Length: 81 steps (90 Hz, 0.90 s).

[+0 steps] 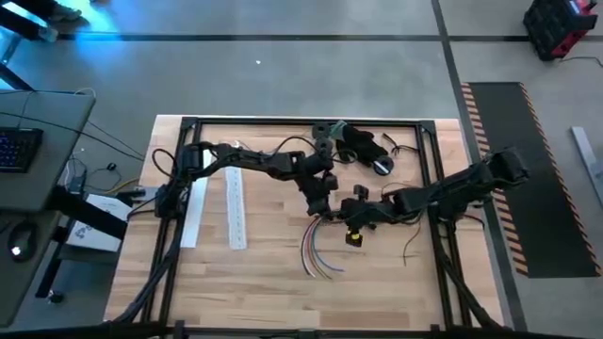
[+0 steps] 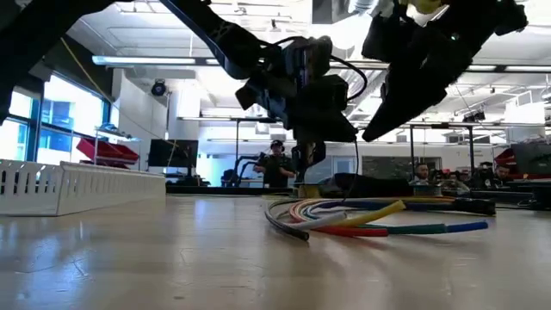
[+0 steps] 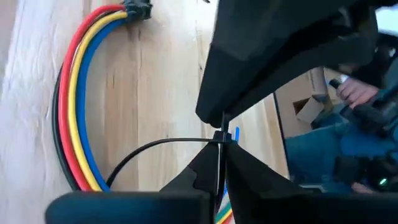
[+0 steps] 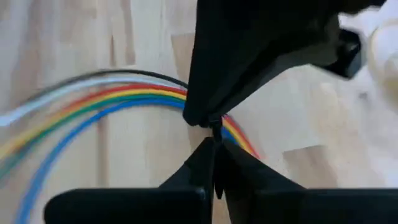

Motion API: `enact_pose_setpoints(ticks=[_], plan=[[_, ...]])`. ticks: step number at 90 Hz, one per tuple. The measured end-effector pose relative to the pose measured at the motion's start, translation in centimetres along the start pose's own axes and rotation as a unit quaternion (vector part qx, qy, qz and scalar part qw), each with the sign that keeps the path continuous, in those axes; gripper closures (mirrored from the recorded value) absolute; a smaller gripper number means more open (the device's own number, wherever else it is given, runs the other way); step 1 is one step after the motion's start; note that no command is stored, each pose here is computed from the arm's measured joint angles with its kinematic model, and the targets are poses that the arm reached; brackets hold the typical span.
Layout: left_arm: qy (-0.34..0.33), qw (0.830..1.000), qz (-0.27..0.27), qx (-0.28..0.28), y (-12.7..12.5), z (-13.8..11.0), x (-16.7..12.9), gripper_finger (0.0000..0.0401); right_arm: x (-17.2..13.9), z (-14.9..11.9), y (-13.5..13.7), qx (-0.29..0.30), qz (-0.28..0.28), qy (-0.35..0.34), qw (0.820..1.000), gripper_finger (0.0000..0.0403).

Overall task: Ziptie cables
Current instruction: Wrap the cables together using a black zip tie

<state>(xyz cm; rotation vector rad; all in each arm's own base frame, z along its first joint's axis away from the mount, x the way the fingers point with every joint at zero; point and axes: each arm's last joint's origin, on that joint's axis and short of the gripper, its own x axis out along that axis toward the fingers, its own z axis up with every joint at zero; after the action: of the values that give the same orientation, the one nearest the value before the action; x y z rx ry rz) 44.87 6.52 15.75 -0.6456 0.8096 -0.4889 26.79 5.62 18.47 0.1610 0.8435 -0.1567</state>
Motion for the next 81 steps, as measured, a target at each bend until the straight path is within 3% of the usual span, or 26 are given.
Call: enact_pose_setpoints(ticks=[14, 29, 39, 56, 81], plan=[[-0.009, 0.995, 0.024, 0.092, -0.6, 0.3, -0.2, 0.0335, 0.0, -0.1, 0.0, 0.066, 0.032, 0.019, 0.997, 0.0402], [0.0, 0.974, 0.061, 0.218, -2.8, -0.1, 1.6, 0.0285, 0.1, 0.0, -0.1, 0.115, 0.035, 0.024, 0.992, 0.0403], [0.013, 0.961, 0.076, 0.267, -4.1, -0.7, 3.0, 0.0261, 0.0, -0.1, 0.0, 0.126, 0.04, 0.028, 0.991, 0.0403], [0.017, 0.957, 0.117, 0.265, -5.2, -1.2, 4.1, 0.0255, 0.1, -0.1, -0.1, 0.128, 0.038, 0.031, 0.991, 0.0403], [0.004, 0.965, 0.136, 0.223, -5.6, -0.8, 3.1, 0.0301, 0.1, -0.1, -0.2, 0.131, 0.034, 0.03, 0.99, 0.0403]])
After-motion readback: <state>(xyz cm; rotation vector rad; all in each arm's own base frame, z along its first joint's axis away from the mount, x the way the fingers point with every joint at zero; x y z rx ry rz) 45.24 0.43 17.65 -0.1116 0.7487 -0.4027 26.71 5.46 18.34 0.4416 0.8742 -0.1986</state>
